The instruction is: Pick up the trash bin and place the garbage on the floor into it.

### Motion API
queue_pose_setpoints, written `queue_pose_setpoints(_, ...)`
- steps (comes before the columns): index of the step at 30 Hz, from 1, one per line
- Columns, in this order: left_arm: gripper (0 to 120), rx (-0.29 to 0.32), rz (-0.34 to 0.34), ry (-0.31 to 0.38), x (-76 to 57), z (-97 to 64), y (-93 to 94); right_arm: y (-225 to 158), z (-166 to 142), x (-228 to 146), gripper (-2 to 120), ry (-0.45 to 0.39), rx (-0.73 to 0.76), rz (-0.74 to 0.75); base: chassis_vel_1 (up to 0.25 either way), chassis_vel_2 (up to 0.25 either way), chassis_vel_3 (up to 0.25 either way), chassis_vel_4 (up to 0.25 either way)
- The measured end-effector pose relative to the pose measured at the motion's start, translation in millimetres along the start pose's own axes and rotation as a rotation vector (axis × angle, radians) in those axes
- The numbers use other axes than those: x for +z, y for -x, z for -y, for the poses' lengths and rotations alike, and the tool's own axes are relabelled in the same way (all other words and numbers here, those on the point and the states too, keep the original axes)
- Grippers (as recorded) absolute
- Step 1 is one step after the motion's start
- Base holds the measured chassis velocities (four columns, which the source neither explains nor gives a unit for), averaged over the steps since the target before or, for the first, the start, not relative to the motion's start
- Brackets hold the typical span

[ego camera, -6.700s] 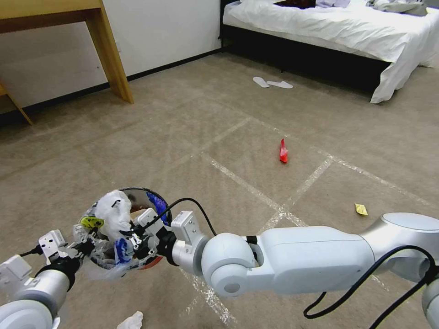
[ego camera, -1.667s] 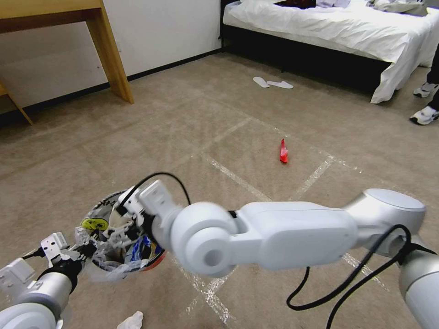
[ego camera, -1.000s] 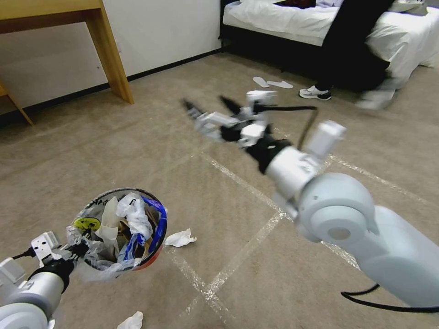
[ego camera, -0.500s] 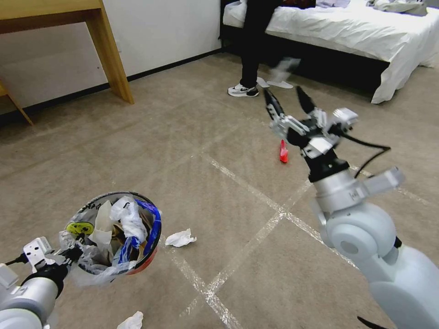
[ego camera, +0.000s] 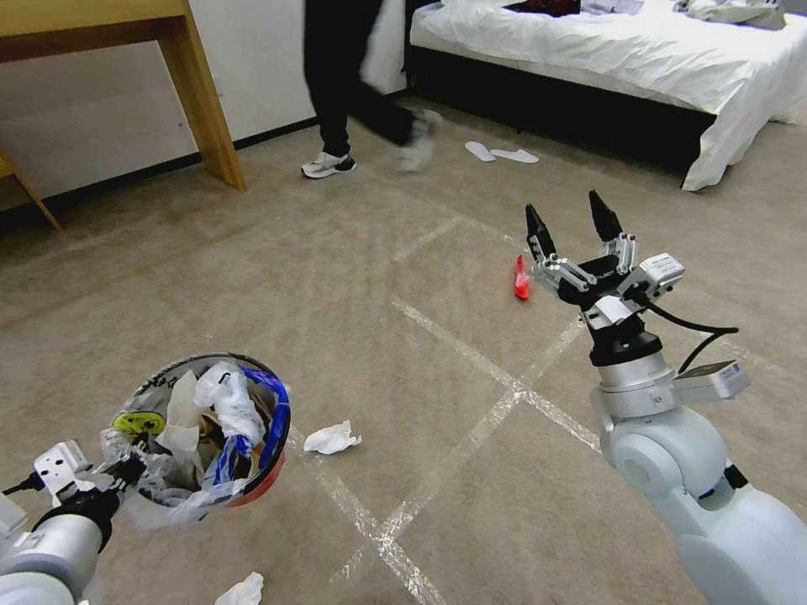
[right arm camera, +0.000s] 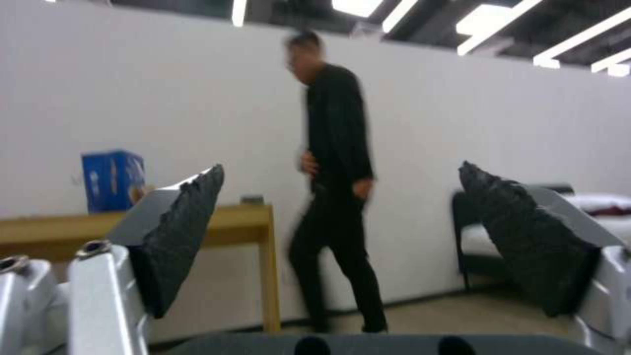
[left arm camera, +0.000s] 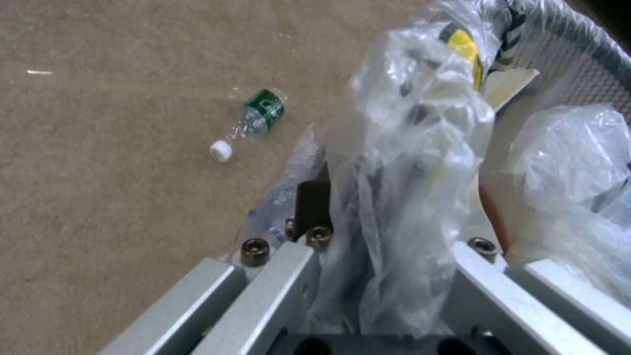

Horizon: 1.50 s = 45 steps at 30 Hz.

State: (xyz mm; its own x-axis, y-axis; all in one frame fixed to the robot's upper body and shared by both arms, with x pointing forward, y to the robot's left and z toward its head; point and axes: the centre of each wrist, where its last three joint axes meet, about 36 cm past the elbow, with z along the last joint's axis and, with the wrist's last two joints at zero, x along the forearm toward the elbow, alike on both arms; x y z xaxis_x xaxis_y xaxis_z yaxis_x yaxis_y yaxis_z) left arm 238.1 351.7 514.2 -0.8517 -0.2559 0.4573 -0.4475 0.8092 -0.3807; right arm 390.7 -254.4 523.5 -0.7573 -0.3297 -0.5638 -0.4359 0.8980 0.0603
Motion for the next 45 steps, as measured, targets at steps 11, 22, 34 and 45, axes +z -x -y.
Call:
queue_pose_setpoints(11, 1, -0.011, 0.009, -0.008, -1.5, -2.6, 2.5, 29.2, -36.8, 44.1, 99, 0.247, 0.121, -0.527, 0.0, 0.0, 0.0, 0.0)
queue_pose_setpoints(22, 1, -0.016, 0.006, -0.004, -2.5, -6.0, 7.8, 65.9, -95.6, 102.2, 100, 0.27, 0.146, -1.166, 0.0, 0.0, 0.0, 0.0)
queue_pose_setpoints(34, 1, -0.028, 0.008, -0.011, -1.3, -8.0, 6.5, 58.2, -146.5, 175.2, 100, 0.222, 0.123, -1.518, 0.0, 0.0, 0.0, 0.0)
queue_pose_setpoints(45, 1, -0.042, 0.01, -0.014, 0.8, -9.3, 2.9, 50.0, -171.7, 238.7, 100, 0.23, 0.094, -1.606, 0.0, 0.0, 0.0, 0.0)
